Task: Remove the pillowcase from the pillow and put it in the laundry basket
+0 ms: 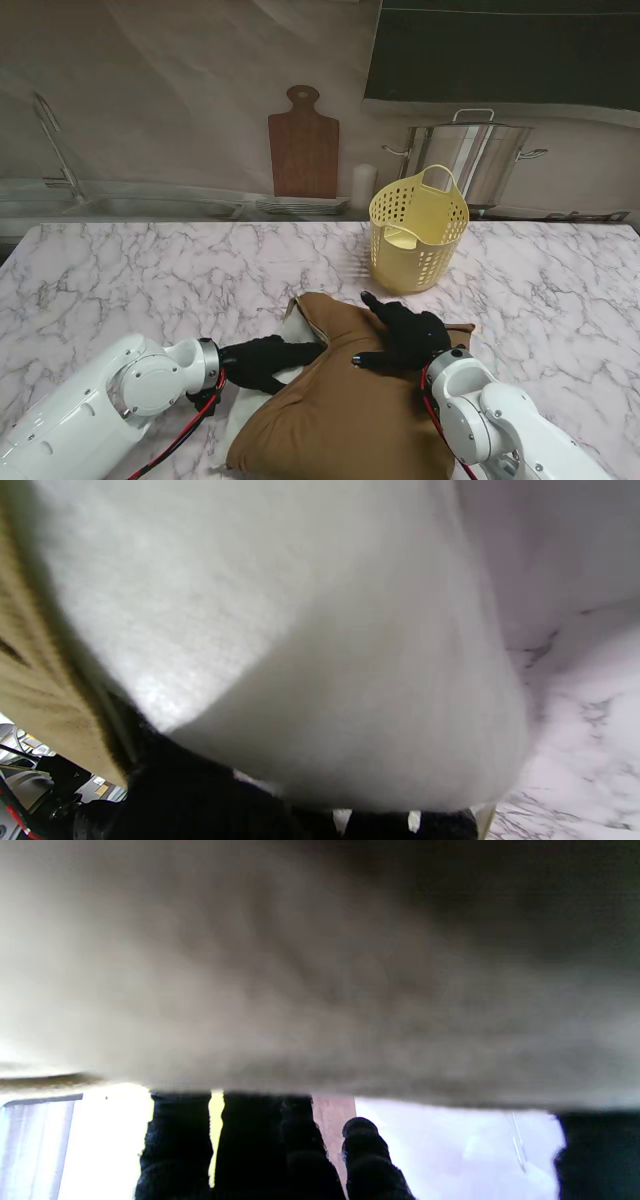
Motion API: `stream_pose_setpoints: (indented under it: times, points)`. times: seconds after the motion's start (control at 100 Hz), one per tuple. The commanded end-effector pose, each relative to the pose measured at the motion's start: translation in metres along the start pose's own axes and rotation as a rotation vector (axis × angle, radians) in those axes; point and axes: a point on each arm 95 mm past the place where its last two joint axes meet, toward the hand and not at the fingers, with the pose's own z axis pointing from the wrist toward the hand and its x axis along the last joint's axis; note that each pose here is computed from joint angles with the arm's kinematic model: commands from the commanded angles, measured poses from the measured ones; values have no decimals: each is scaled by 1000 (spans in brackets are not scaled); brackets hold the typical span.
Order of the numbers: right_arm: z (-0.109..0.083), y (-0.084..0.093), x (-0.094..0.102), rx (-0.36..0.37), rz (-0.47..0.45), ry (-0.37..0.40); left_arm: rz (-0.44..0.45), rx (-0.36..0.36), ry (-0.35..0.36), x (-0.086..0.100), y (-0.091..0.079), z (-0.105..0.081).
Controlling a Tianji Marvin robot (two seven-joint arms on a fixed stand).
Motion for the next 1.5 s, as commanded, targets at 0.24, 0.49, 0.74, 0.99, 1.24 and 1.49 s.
stream_pose_setpoints:
  times: [0.24, 0.49, 0.74, 0.99, 1.24, 1.49]
  points:
    - [8, -19, -2, 98, -37, 16, -50, -142, -52, -15, 45, 0]
    - [-12, -11, -29, 89, -134, -59, -42, -181, -74, -16, 45, -3]
    - [-37, -16, -60, 99, -149, -199, -34, -221, -83, -15, 42, -3]
    - [-47, -19, -76, 105, -167, -282, -35, -260, -98, -17, 42, -6]
    - [-42, -21, -69, 64, -121, -246, -23, -234, -123, -20, 39, -12]
    - [-31, -14, -50, 12, -110, -147, 26, -98, -161, -18, 16, -23]
